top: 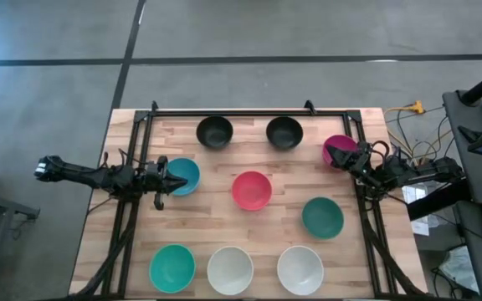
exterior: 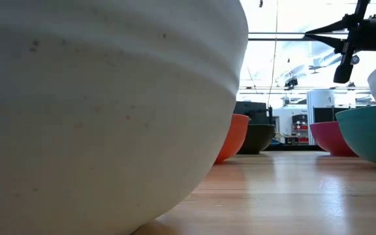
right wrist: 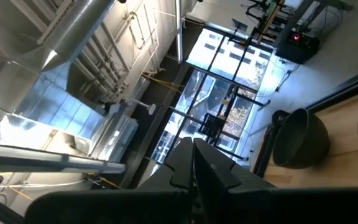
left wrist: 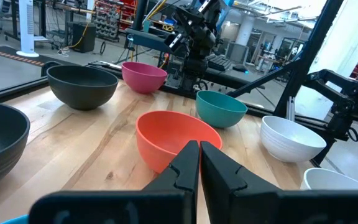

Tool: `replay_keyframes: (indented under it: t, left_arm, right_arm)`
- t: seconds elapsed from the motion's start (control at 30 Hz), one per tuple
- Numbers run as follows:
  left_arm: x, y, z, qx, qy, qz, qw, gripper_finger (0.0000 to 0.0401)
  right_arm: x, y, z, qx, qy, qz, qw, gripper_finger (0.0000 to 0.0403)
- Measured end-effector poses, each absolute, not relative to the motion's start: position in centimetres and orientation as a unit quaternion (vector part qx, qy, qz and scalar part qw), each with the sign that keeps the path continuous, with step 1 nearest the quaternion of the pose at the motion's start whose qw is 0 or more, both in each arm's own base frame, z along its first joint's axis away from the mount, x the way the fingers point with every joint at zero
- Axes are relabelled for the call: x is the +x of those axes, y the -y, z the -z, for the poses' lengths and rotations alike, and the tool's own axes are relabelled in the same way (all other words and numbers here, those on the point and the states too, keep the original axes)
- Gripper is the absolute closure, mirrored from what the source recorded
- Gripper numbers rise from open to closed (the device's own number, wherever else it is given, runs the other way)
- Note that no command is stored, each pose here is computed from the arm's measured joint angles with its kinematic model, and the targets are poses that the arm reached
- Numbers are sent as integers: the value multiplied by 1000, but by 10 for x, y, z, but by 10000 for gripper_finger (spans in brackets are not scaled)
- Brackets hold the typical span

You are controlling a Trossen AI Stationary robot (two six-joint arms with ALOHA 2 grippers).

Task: Nest bowls inside each other
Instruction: Stack the pink bowl on the orange bowl

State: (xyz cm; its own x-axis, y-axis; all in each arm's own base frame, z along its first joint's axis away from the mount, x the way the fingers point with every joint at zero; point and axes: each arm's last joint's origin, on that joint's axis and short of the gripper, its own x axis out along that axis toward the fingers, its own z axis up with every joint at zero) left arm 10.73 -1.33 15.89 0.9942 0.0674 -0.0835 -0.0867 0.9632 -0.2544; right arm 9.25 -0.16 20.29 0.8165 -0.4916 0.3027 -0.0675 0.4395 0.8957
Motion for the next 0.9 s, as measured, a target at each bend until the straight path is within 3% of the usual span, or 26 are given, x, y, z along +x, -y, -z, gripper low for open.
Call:
replay_keyframes:
  t: [0.2,0.67,0.9]
  left_arm:
    - [107,13,-159,-130,-37,-39,990,401]
    - [107,13,-159,-130,-37,-39,990,401]
    - [107,13,-159,-130,-37,-39,990,401]
  right_arm:
    - [93,2,-203,526,275,128,795,394]
    - [92,2,-202,453,264,166,835,394]
    - [95,1,-201,497,261,136,816,394]
